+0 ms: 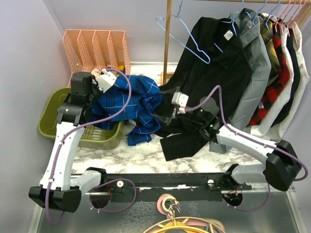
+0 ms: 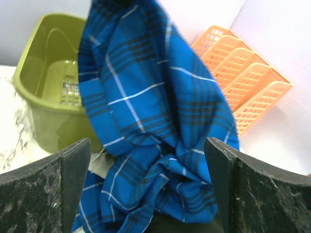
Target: Place the shirt on the hanger
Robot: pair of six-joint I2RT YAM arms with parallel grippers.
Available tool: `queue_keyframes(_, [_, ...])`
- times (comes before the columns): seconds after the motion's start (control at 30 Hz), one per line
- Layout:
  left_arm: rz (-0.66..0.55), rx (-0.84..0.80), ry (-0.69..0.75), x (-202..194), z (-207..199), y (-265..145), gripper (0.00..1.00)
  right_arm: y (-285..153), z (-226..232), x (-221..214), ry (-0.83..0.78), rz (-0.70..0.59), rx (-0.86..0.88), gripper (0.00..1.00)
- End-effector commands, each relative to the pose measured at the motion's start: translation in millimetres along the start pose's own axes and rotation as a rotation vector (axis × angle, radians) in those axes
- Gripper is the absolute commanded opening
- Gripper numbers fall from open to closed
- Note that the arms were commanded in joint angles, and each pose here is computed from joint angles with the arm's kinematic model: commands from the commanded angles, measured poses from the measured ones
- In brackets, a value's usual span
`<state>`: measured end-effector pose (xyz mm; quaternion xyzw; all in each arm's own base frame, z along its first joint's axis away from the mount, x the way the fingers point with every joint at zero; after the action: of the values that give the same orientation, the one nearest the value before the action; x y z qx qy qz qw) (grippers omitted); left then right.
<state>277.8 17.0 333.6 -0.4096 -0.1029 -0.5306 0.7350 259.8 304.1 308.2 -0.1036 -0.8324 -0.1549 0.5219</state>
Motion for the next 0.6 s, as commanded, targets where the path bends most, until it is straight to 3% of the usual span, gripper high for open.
queue_keyframes(0.0, [-0.026,0.082,-0.045,12.4,19.5,1.3,0.0,7.3,31.0,-0.1,-0.188,-0.015,0.041,0.99])
queue_keyframes(0.17, [-0.023,0.096,-0.074,16.8,25.1,3.2,0.0,38.4,53.3,-24.4,-0.386,0.062,-0.016,1.0])
queue_keyframes(0.4, [-0.008,0.088,-0.075,12.3,23.4,3.4,0.0,75.7,56.9,-37.1,-0.387,0.051,-0.012,0.97])
queue_keyframes(0.57, [-0.001,0.077,-0.075,9.4,21.4,4.1,0.0,97.6,54.2,-57.6,-0.396,0.109,-0.036,0.94])
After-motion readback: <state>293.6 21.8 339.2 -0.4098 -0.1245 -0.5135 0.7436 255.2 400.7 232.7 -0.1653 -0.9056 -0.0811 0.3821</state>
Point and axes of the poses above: each gripper's point midway between its finger pads, its own y axis out along the fingers, its own z axis along the line the jaws close on, x = y × z, the point moved 4 cm from there along -y, back along the fingers, and after that the axes turned 2 degrees about -y, right-handed, at the moved point
